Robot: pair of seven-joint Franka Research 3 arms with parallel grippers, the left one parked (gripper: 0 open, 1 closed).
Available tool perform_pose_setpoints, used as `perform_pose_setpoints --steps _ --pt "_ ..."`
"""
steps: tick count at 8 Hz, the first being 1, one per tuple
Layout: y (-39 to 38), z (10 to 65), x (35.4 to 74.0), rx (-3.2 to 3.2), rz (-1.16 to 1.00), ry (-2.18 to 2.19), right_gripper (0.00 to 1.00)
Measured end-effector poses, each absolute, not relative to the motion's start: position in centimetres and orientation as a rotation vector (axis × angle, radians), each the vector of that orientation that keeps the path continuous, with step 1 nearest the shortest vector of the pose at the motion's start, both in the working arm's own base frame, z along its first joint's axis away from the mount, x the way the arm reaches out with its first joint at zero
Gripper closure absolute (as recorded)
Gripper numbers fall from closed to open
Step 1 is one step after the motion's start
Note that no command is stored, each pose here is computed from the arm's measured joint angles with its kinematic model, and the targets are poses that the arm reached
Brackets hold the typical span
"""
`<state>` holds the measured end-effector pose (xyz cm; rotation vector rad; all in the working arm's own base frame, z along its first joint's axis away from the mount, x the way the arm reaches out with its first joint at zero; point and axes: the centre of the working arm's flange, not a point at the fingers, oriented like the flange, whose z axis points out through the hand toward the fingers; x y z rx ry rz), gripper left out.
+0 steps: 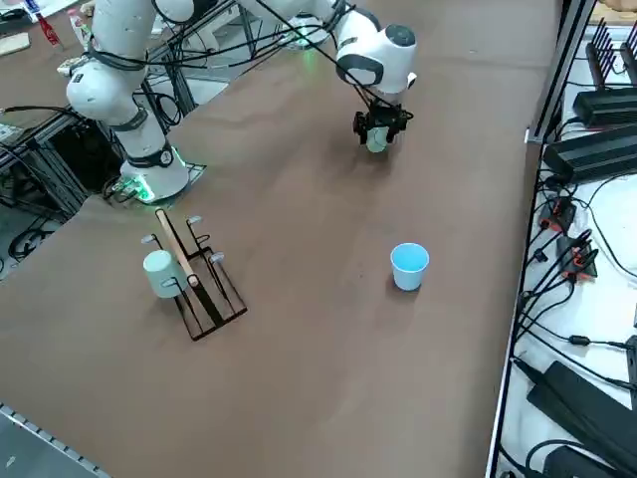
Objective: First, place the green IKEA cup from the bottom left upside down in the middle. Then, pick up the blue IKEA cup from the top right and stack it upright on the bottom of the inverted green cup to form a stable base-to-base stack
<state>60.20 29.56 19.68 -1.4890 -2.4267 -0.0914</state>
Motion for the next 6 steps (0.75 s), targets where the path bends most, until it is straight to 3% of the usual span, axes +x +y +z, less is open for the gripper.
perform_pose_setpoints --steps 6 --pt "29.62 19.89 60.2 -1.487 -0.094 -2.431 0.14"
